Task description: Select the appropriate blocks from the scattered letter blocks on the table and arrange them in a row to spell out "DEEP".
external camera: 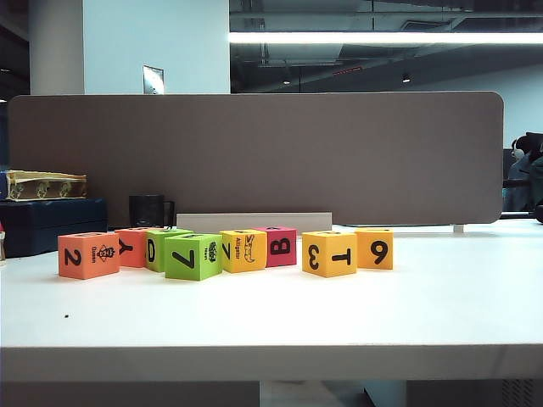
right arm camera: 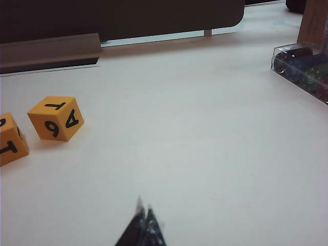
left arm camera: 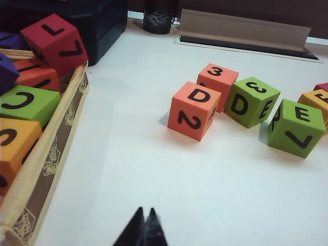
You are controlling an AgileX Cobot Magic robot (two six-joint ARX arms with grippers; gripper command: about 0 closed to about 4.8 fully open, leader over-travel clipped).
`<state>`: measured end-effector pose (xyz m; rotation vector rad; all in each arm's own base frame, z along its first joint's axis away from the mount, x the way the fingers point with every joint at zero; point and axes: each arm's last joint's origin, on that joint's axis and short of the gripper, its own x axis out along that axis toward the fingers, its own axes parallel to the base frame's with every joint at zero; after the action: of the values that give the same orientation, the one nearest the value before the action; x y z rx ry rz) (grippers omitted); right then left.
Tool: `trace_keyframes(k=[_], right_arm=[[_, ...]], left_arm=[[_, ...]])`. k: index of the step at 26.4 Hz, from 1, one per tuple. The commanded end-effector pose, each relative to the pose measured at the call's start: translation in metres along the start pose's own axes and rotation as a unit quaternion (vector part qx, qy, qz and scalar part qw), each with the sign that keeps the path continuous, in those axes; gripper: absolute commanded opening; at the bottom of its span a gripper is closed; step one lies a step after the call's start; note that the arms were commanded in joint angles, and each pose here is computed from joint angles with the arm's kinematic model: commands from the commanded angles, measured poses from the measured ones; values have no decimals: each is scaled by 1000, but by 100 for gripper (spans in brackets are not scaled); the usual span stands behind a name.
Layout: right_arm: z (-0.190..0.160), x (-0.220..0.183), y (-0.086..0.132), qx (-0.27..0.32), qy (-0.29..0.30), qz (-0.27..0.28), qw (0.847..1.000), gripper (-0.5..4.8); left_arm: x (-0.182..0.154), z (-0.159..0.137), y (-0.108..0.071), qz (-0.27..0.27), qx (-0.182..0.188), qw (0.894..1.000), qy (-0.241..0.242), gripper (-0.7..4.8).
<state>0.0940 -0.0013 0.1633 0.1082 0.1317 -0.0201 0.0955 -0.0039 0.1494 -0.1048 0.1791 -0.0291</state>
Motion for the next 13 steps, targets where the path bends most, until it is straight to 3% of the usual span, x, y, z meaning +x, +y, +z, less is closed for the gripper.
trace_keyframes(k=[1,6,13], right_arm=[[8,-3,1,3,-10,2,1000,-5],[16,-7,2,15,-10,4,1000,-6],[31,-17,4,14,-1,9,1000,-6]], left_arm=[[-3,8,-1,-6,-4,1000,-12,-6],[-10,28,-3,-9,-21,999,-43,-6],[-11,29,-4,-16,-24,999,-41,-6]])
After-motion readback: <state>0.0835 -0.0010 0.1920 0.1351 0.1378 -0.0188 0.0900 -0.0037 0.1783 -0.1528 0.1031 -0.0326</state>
